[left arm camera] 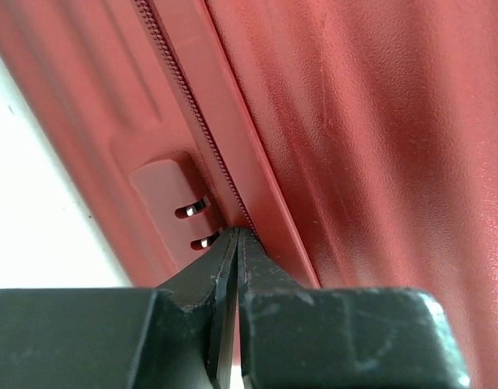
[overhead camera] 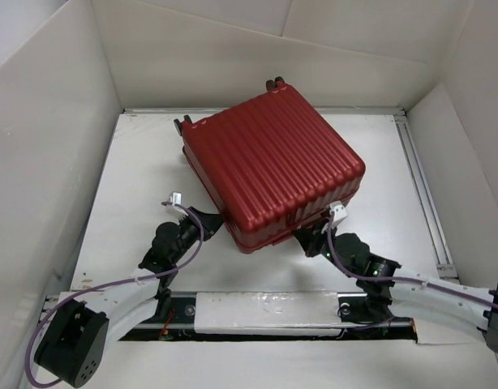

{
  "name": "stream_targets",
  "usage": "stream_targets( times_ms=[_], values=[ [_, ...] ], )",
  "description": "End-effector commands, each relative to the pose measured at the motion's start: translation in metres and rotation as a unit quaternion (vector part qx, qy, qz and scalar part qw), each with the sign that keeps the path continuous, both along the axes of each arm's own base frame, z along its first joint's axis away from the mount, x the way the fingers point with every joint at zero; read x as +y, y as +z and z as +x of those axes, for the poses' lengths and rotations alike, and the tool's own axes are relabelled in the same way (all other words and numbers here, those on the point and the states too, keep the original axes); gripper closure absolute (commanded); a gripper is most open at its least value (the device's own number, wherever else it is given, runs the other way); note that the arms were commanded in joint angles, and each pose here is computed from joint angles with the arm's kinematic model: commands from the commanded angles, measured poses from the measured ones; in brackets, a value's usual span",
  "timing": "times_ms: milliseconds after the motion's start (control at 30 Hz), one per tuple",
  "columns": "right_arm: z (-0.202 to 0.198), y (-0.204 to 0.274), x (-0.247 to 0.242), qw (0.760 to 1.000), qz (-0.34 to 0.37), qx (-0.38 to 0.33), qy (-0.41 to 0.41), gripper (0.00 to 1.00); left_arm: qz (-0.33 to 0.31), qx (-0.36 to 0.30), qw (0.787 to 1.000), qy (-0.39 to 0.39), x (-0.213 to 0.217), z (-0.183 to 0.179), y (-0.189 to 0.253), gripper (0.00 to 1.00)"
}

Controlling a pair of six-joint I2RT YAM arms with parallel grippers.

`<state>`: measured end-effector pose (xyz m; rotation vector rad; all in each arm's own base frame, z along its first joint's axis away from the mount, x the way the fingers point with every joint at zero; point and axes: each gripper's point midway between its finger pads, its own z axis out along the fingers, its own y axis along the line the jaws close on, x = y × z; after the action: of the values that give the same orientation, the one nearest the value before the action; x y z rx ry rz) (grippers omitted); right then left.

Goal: Pack the luggage

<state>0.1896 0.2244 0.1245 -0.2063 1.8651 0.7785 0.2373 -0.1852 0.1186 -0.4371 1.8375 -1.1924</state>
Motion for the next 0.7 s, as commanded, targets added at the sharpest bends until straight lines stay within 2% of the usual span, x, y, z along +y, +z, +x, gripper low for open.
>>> stream_targets(
  times_ms=[0,167,233,267,300,400,467,500,567,600,633,667],
  values=[
    [-0.064,0.033,0.059,0.984,0.061,0.033,0.163,1.00,-0.022,-0.015,0.999,-0.042,-0.014,-0.012,0.008,1.00],
    [-0.095,0.058,0.105,0.970,0.071,0.030,0.231,1.00,-0.025,-0.012,0.999,-0.041,-0.014,-0.011,0.007,1.00],
    [-0.115,0.049,0.128,0.964,0.047,0.041,0.258,1.00,-0.025,-0.012,0.999,-0.041,-0.014,-0.011,0.007,1.00],
    [-0.121,0.065,0.141,0.961,0.053,0.032,0.271,1.00,-0.023,-0.008,0.999,-0.041,-0.014,-0.012,0.003,1.00],
    [-0.125,0.053,0.152,0.960,0.033,0.040,0.274,1.00,-0.023,-0.008,0.999,-0.041,-0.014,-0.012,0.003,1.00],
    [-0.145,0.067,0.180,0.953,0.035,0.033,0.301,1.00,-0.023,-0.008,0.999,-0.041,-0.014,-0.012,0.003,1.00],
    [-0.156,0.057,0.192,0.951,0.014,0.033,0.308,1.00,-0.023,-0.008,0.999,-0.041,-0.014,-0.012,0.003,1.00],
    [-0.148,0.065,0.194,0.959,0.015,0.024,0.283,1.00,-0.020,-0.002,0.999,-0.041,-0.013,-0.013,0.000,1.00],
    [-0.133,0.041,0.173,0.972,-0.033,0.026,0.231,1.00,-0.020,0.000,0.999,-0.041,-0.012,-0.016,-0.002,1.00],
    [-0.126,0.051,0.170,0.977,-0.022,0.017,0.213,1.00,-0.017,0.004,0.999,-0.041,-0.012,-0.016,-0.004,1.00],
    [-0.120,0.033,0.151,0.980,-0.049,0.023,0.189,1.00,-0.016,-0.004,0.999,-0.041,-0.011,-0.017,-0.001,1.00],
    [-0.113,0.042,0.135,0.985,-0.043,0.018,0.165,1.00,-0.016,-0.004,0.999,-0.041,-0.011,-0.017,-0.001,1.00]
  ],
)
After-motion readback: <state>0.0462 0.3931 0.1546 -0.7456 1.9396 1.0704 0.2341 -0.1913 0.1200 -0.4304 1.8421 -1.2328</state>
